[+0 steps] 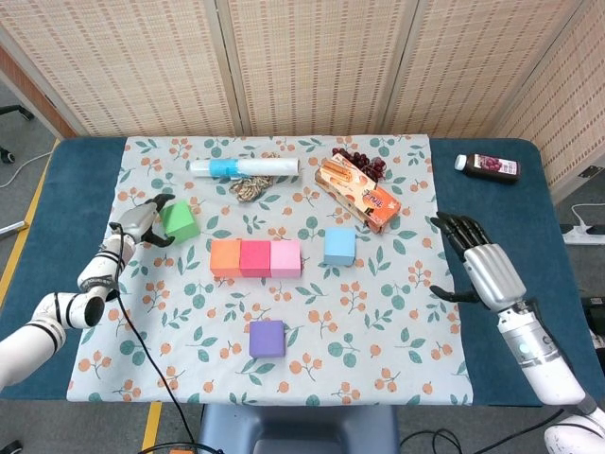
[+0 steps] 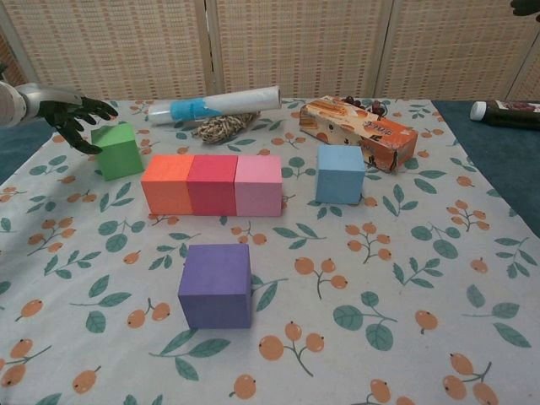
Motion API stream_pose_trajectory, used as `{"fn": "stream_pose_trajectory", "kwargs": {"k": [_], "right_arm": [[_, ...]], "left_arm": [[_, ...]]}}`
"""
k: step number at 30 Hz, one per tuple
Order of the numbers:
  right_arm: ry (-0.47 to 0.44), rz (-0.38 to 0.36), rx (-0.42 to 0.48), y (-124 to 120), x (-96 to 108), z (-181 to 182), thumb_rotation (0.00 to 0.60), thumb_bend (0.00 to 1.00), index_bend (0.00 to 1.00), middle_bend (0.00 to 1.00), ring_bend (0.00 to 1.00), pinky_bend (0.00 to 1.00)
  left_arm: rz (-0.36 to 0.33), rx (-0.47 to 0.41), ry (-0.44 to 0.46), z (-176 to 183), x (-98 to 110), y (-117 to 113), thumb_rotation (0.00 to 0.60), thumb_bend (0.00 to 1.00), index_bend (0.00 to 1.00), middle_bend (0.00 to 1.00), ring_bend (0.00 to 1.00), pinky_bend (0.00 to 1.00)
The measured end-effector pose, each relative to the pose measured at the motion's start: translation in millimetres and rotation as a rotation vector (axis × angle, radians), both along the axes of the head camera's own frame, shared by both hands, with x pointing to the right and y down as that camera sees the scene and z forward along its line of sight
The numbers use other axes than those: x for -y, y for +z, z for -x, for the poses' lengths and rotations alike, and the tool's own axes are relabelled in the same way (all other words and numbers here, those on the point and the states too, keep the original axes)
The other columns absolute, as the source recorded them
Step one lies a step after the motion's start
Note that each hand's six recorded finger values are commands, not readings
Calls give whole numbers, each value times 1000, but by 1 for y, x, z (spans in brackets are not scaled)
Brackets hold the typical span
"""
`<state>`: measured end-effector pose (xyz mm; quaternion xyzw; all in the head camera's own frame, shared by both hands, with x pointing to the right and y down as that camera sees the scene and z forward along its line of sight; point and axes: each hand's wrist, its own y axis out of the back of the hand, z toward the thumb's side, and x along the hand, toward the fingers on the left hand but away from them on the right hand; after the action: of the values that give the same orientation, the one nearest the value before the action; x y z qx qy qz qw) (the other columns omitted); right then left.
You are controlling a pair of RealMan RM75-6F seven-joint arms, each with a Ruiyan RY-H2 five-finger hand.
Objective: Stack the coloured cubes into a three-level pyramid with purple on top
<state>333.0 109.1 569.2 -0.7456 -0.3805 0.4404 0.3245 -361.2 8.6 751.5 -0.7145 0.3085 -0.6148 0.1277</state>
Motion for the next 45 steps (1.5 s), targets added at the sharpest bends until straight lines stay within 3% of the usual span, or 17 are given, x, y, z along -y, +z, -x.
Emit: {"fn": "stream_pose_trajectory", "kwargs": {"k": [8, 12, 16, 21, 29, 34, 45], "right_arm": [[17, 13, 4, 6, -2, -8, 600, 79, 0, 17, 0, 0], [26, 16, 4, 8, -2, -11, 600, 79, 0, 17, 0, 0], [37, 16, 5, 8, -3, -13, 600, 79, 0, 17, 0, 0], [51, 12, 6, 7, -4, -15, 600, 79, 0, 17, 0, 0], [71, -11, 12, 1, -5, -18, 600, 79, 0, 17, 0, 0], [83, -19, 16, -3, -10, -19, 600, 79, 0, 17, 0, 0], [101, -27, 30, -12, -24, -22, 600, 79, 0, 17, 0, 0]], "left_arm": [[-16, 52, 1, -2, 7, 15, 600, 354, 27, 27, 21, 155], [-27, 72, 6, -4, 10, 19, 600, 349, 116, 112, 115, 226], [-41, 92, -2, -2, 12, 23, 600, 343, 284, 270, 258, 316], [-82, 85, -24, 0, 17, 19, 600, 342, 391, 413, 394, 416], [-206, 32, 31, -5, 31, -9, 600, 341, 385, 409, 389, 391], [-289, -47, 131, -23, 35, -40, 600, 340, 380, 401, 376, 383], [-294, -246, 351, -80, -4, -87, 600, 341, 363, 390, 370, 315]]}}
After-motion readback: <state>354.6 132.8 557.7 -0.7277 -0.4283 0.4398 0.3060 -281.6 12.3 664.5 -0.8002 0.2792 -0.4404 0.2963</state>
